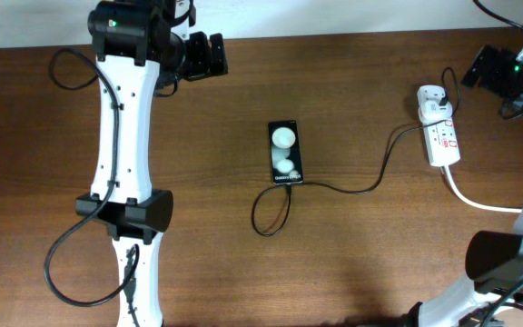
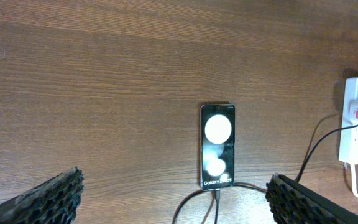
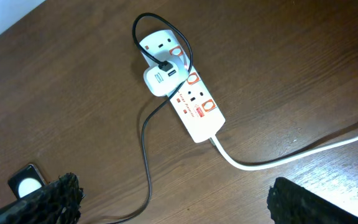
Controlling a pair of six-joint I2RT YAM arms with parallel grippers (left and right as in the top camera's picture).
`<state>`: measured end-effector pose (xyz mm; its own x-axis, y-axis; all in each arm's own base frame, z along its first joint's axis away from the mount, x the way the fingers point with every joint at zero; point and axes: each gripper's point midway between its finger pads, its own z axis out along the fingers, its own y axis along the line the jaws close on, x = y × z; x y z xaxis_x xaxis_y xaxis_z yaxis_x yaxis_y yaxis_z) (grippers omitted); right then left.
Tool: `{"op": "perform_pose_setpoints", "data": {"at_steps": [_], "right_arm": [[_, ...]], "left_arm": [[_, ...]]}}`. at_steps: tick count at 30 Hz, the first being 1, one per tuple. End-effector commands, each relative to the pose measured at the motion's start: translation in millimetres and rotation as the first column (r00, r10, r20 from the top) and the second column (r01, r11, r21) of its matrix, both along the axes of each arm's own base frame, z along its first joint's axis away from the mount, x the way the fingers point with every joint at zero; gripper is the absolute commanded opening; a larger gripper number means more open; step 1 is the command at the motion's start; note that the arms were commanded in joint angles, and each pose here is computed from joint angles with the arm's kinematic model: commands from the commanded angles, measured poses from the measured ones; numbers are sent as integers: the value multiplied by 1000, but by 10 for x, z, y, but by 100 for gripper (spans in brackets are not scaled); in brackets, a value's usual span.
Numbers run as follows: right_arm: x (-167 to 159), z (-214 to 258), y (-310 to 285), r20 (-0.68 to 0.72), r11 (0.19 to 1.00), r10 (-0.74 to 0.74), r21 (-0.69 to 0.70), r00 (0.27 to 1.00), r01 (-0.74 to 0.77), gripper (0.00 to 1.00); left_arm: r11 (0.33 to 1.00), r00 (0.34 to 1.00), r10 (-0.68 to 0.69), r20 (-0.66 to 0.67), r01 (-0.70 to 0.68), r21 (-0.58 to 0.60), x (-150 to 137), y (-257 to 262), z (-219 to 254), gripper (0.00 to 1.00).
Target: Plug charger to phone and switch on socket
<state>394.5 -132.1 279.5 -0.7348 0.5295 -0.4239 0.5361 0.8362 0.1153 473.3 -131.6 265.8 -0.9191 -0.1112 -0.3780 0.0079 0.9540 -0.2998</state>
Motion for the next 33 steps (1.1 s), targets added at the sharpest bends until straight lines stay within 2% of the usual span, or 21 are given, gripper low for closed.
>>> {"op": "perform_pose_setpoints", "data": {"at_steps": [1,7,12,18,24,29,33], "right_arm": [[-15,14,8,-1,1000,-4,-12,1000,4,99],[-15,14,8,-1,1000,-4,-13,1000,4,99],[-15,14,8,-1,1000,-4,-12,1000,4,99],[-15,15,7,-1,1000,-4,-13,1000,4,99],[-15,14,8,-1,1000,-4,-13,1000,4,99],[-15,14,8,-1,1000,-4,-13,1000,4,99],[-15,15,7,-1,1000,-4,-13,1000,4,99]], "left_arm": [[1000,999,-20,32,21,-4,-35,-10,122,99],[1000,999,-20,32,21,-3,-35,-9,120,99],[980,997,69,39,-75,184,0,346,31,99],[973,988,79,130,-105,204,57,426,-44,99],[972,962,-18,273,-46,229,-309,504,-216,99],[979,869,-32,493,-73,192,-868,618,-126,99],[988,691,3,723,-113,103,-1262,692,-182,99]]}}
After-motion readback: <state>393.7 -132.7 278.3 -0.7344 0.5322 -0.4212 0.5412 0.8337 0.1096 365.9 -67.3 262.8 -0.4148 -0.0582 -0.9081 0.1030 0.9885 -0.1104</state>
